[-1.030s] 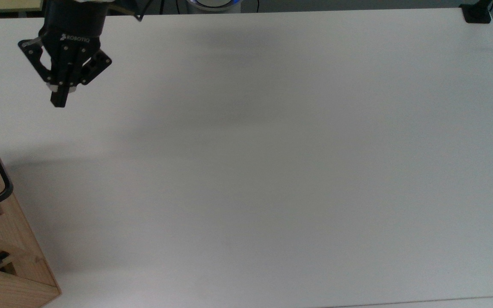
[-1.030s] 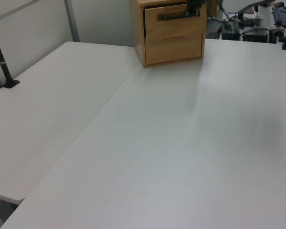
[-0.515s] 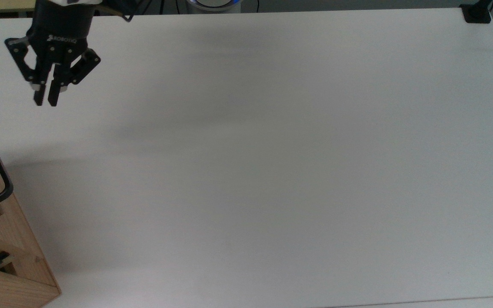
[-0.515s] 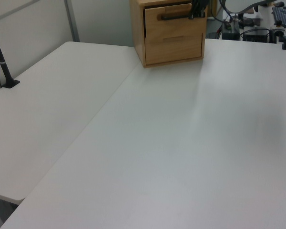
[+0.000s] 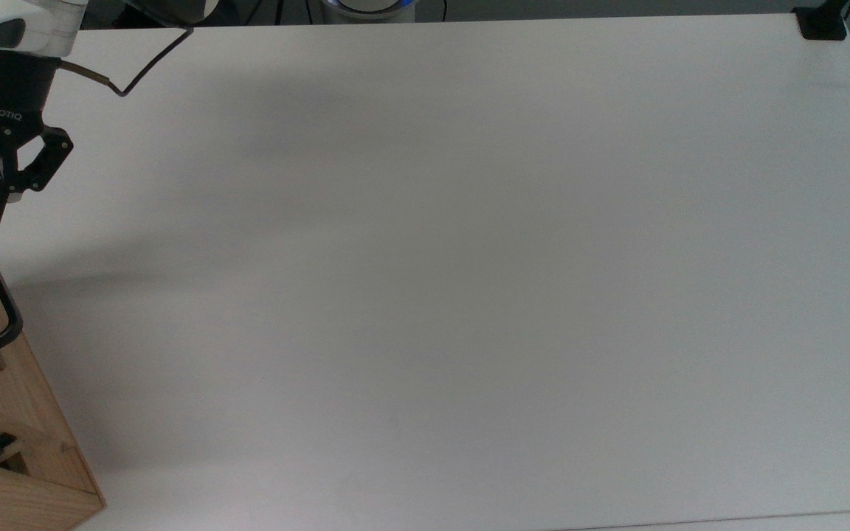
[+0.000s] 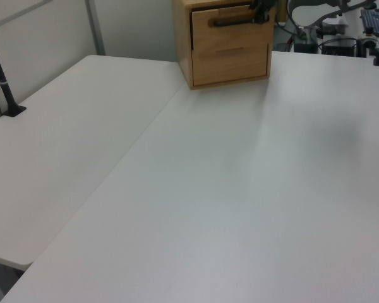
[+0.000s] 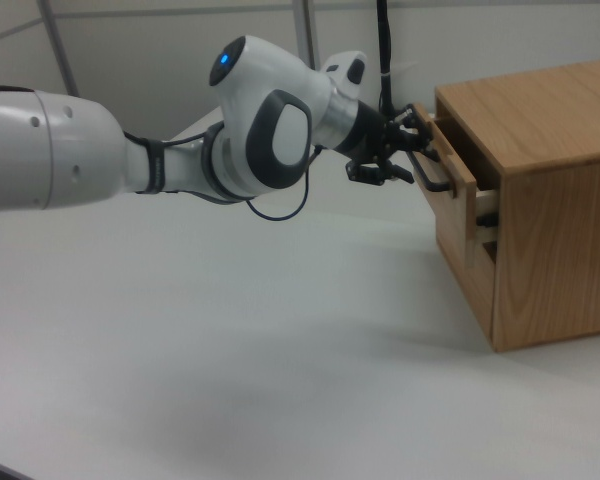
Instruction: Open the drawer by sliding it
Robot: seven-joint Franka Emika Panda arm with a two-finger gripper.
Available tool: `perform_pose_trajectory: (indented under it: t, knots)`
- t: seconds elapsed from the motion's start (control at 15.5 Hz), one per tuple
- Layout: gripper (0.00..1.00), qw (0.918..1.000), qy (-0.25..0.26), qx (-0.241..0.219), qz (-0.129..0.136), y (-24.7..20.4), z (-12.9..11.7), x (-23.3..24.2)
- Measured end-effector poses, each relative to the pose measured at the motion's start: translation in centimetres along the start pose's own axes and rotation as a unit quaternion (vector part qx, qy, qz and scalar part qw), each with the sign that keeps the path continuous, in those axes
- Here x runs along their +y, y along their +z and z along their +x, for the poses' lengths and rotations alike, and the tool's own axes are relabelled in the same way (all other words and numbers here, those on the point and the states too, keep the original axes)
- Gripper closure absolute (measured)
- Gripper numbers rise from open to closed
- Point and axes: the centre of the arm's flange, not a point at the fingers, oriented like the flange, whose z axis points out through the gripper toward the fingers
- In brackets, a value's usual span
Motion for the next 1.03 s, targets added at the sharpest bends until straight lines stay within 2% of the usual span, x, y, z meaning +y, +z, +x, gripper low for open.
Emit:
perform_pose_trajectory:
  t: [0.58, 0.64, 0.71, 0.84, 0.9, 1.03]
  knots:
    - [0.51, 1.0000, -0.004, -0.005, 0.005, 1.7, 0.0, -0.7]
    - [0.53, 1.0000, -0.004, -0.005, 0.004, 1.7, 0.1, -0.7]
    - [0.63, 1.0000, -0.004, -0.005, 0.005, 1.7, 0.1, -0.7]
    - [0.69, 1.0000, -0.006, -0.004, 0.007, 1.8, 0.3, -1.0]
    - [0.78, 0.9999, -0.007, -0.003, 0.008, 1.8, 0.4, -1.2]
    - [0.81, 0.9999, -0.013, -0.003, 0.008, 1.8, 0.5, -1.3]
